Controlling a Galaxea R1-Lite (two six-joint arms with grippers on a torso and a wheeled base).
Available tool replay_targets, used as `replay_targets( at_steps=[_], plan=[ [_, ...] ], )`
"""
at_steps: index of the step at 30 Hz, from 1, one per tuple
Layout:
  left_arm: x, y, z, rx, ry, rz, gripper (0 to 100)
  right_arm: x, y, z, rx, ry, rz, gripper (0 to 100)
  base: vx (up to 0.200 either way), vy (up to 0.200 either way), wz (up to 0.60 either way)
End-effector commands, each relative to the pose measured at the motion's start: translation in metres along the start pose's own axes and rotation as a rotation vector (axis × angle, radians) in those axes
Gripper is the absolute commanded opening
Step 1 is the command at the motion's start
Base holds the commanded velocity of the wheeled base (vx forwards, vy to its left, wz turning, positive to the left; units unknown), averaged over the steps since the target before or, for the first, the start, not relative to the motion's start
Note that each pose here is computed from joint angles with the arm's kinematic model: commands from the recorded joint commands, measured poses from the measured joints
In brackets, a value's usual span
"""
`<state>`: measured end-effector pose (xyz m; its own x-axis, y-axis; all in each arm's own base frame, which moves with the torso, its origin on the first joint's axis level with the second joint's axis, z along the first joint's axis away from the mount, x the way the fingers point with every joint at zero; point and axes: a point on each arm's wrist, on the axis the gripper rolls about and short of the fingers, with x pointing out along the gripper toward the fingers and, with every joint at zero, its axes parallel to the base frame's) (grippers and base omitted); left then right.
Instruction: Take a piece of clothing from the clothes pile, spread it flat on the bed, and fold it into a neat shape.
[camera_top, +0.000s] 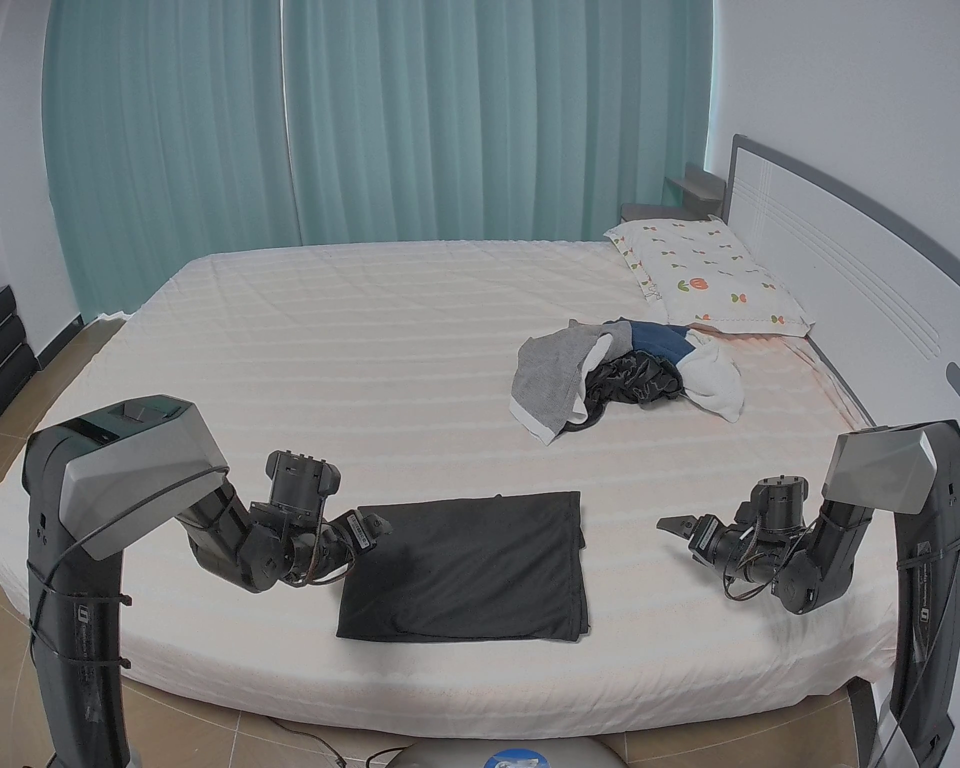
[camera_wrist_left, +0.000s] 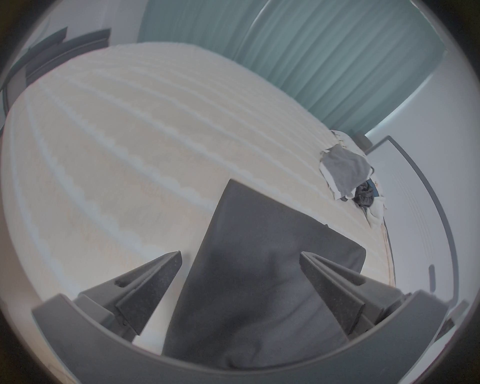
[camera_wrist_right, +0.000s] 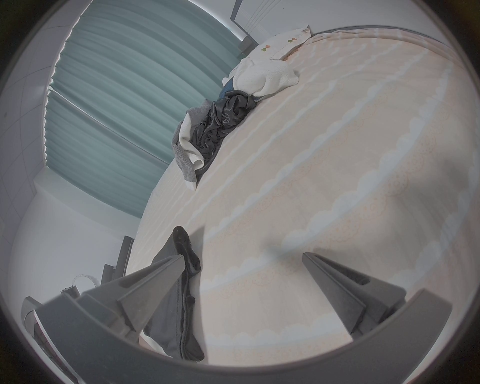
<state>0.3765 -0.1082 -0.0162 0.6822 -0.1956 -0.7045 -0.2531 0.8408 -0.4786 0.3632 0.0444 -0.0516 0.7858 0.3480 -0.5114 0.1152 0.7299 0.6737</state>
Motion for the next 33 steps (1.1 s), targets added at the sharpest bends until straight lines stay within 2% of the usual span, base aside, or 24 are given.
replay_targets(
  at_steps=[1, 5, 7, 20, 24, 31, 32, 33],
  plan=[
    [0.02, 0.019, -0.026, 0.145, -0.008, -0.001, 100, 0.001, -0.001, -0.001, 0.0, 0.003, -0.001, 100, 0.0, 0.0, 0.0],
    [0.026, 0.03, -0.032, 0.247, -0.047, -0.024, 100, 0.0, -0.001, -0.001, 0.001, 0.004, -0.002, 100, 0.0, 0.0, 0.0],
    [0.027, 0.029, -0.033, 0.259, -0.044, -0.024, 100, 0.0, -0.001, -0.001, 0.001, 0.005, -0.001, 100, 0.0, 0.0, 0.0],
    [0.036, 0.023, -0.028, 0.248, -0.069, -0.047, 100, 0.0, 0.0, -0.002, -0.002, 0.007, -0.002, 100, 0.0, 0.0, 0.0],
    [0.037, 0.019, -0.027, 0.214, -0.076, -0.056, 100, 0.0, 0.0, -0.002, -0.002, 0.007, -0.002, 100, 0.0, 0.0, 0.0],
    [0.036, 0.015, -0.031, 0.212, -0.069, -0.068, 100, 0.0, 0.0, -0.002, -0.002, 0.007, -0.002, 100, 0.0, 0.0, 0.0],
    [0.036, 0.015, -0.031, 0.211, -0.068, -0.067, 0, 0.0, 0.0, -0.002, -0.002, 0.007, -0.002, 100, 0.0, 0.0, 0.0],
    [0.036, 0.015, -0.031, 0.209, -0.068, -0.067, 0, 0.0, 0.0, -0.002, -0.002, 0.007, -0.002, 100, 0.0, 0.0, 0.0]
  ],
)
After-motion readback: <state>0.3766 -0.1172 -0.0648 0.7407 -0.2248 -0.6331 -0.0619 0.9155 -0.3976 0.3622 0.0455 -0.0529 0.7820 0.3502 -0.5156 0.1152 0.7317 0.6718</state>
